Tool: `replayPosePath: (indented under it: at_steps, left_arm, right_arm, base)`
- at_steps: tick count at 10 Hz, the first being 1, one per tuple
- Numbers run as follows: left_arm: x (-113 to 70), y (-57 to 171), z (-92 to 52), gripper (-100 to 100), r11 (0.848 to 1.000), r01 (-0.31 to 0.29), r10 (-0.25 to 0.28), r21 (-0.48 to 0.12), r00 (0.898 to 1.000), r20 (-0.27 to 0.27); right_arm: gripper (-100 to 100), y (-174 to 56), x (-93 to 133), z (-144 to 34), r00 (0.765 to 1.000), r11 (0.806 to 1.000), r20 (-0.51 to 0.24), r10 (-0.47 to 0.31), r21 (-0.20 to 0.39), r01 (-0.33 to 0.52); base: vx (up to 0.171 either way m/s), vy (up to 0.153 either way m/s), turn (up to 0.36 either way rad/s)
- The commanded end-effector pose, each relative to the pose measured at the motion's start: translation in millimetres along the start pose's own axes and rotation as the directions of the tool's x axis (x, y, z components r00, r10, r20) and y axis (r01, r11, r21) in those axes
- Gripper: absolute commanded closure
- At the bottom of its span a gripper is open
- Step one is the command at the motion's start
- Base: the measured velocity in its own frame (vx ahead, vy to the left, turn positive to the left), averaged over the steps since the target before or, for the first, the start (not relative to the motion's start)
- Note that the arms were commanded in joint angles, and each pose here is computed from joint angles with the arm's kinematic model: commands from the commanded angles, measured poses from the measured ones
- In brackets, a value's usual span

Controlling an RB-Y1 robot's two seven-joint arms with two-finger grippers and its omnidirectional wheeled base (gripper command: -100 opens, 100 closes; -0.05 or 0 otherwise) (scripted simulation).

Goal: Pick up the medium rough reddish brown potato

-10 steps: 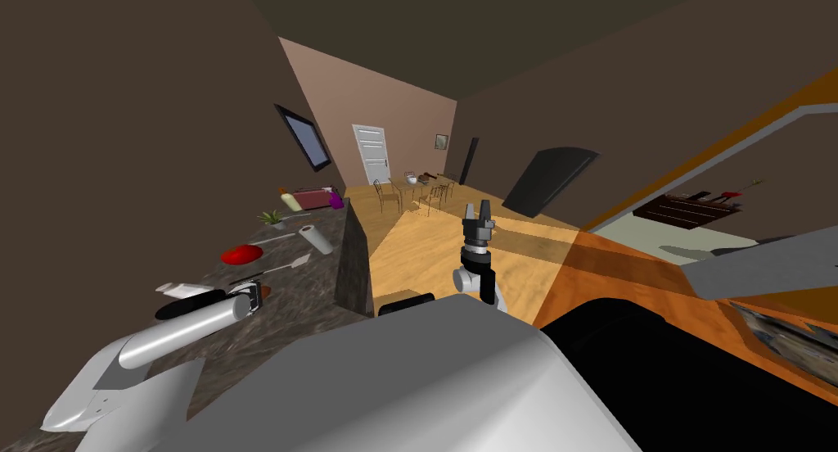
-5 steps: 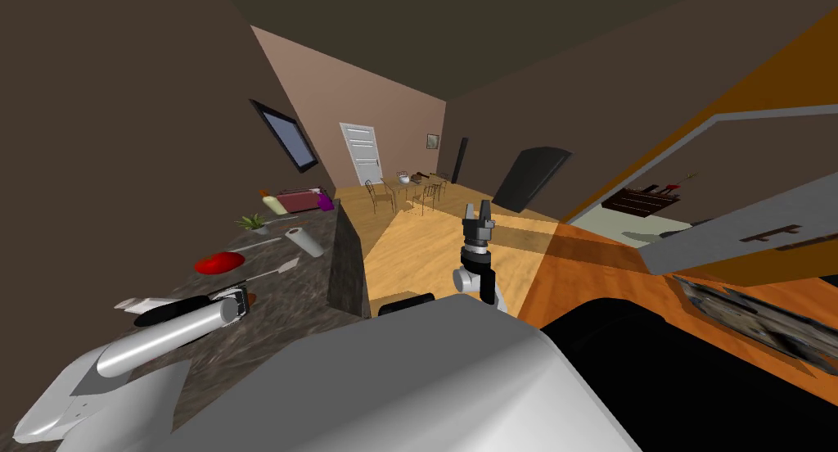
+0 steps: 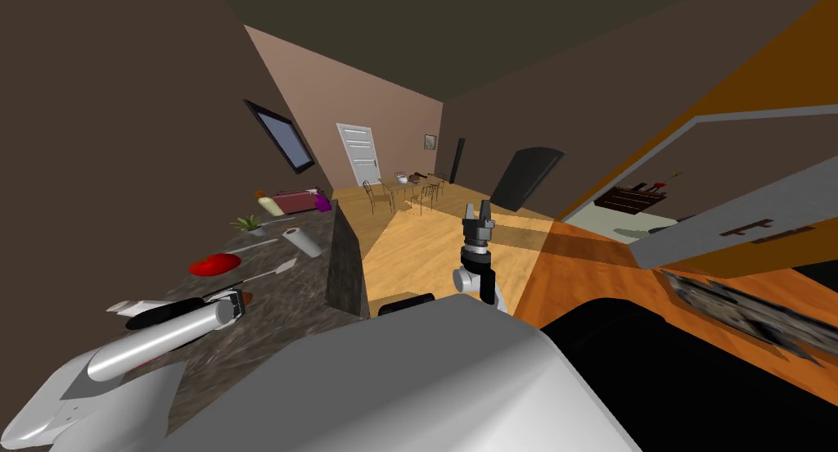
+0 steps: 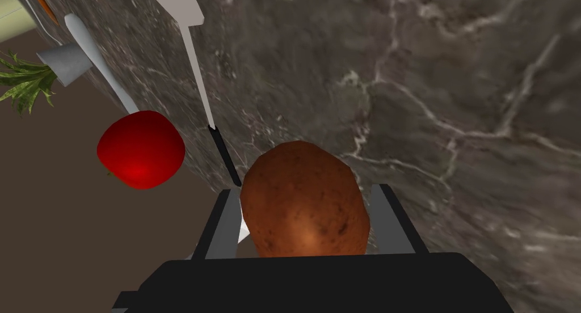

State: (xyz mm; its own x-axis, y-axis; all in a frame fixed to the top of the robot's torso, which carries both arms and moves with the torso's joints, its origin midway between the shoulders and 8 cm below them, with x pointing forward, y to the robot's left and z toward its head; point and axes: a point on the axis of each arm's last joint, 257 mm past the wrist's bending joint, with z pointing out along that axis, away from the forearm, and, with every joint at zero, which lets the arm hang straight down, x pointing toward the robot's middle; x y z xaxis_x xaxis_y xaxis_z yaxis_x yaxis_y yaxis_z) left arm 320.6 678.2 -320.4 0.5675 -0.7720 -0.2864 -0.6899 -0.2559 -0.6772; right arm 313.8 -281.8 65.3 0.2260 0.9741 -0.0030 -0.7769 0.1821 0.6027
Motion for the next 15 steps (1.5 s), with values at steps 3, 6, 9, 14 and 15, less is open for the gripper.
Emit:
replayPosePath:
  at_steps: [3, 6, 9, 14, 15]
  left_arm:
    - [0.1, -0.2, 0.0, 100, 1.000, 0.000, 0.000, 0.001, 1.000, 0.000]
    - [20.7, -1.9, -9.8, 100, 0.999, -0.031, 0.031, 0.011, 0.999, -0.026]
    - [42.8, -4.5, -23.3, 100, 0.998, -0.060, 0.061, 0.025, 0.997, -0.054]
    - [67.8, -8.5, -40.1, 100, 0.995, -0.088, 0.092, 0.040, 0.992, -0.085]
    - [68.5, -8.7, -40.8, 0, 0.995, -0.089, 0.093, 0.040, 0.992, -0.086]
  right_arm:
    - [0, 0.0, 0.0, 0.0, 1.000, 1.000, 0.000, 0.000, 0.000, 0.000]
    - [0, 0.0, -0.1, -0.1, 1.000, 1.000, 0.000, 0.000, 0.000, 0.000]
    - [0, 0.0, 0.0, 0.0, 1.000, 1.000, 0.000, 0.000, 0.000, 0.000]
    - [0, 0.0, 0.0, 0.0, 1.000, 1.000, 0.000, 0.000, 0.000, 0.000]
    - [0, 0.0, 0.0, 0.0, 1.000, 1.000, 0.000, 0.000, 0.000, 0.000]
  base:
    - [0.000, 0.000, 0.000]
    - [0.041, 0.018, 0.142]
    - [0.064, 0.025, 0.138]
    - [0.044, 0.011, 0.116]
    - [0.000, 0.000, 0.000]
